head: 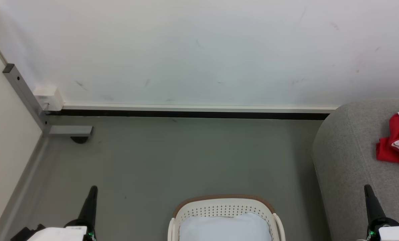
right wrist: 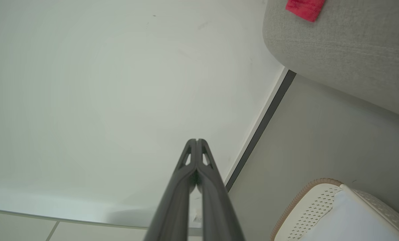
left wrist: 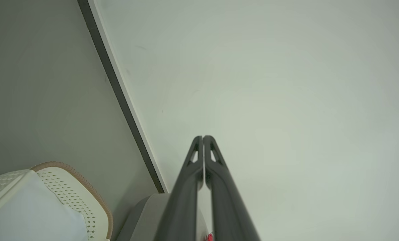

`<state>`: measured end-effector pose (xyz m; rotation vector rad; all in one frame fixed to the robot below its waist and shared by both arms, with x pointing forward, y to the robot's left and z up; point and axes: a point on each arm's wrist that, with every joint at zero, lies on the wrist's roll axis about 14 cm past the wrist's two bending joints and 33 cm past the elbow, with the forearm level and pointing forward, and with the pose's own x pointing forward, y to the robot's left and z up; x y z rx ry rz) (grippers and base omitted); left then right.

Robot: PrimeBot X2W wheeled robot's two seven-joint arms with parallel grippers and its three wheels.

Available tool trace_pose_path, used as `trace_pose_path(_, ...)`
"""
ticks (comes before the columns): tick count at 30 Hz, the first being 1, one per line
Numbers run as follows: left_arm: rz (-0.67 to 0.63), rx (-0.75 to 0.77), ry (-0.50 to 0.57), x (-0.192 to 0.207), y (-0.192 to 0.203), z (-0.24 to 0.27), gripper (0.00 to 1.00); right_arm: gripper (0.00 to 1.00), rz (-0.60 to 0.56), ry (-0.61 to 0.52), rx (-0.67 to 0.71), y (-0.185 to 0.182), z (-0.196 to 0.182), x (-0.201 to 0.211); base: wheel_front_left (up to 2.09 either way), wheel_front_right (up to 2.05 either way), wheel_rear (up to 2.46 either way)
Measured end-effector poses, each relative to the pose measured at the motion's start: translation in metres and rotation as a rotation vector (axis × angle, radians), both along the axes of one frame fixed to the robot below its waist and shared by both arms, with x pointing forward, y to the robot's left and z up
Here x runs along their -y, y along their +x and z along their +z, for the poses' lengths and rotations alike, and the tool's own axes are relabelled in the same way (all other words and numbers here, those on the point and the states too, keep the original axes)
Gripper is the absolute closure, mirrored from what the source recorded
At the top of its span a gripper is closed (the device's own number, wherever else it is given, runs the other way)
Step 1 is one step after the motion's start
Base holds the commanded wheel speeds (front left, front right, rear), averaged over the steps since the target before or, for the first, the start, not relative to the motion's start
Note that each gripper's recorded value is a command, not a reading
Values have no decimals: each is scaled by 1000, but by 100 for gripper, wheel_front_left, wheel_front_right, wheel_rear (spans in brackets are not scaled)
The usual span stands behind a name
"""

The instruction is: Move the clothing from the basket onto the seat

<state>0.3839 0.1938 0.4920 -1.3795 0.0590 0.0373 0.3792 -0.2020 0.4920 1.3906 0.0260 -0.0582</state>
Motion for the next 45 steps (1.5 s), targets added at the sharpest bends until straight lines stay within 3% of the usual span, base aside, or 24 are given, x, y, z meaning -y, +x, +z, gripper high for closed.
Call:
trace_pose_path(26, 15, 48, -187, -6, 4, 11, 100, 100, 22, 183, 42, 8, 11, -4, 0, 0, 0)
trace_pose_path(45, 16, 51, -189, -6, 4, 12, 100, 100, 21, 188, 43, 8, 11, -4, 0, 0, 0)
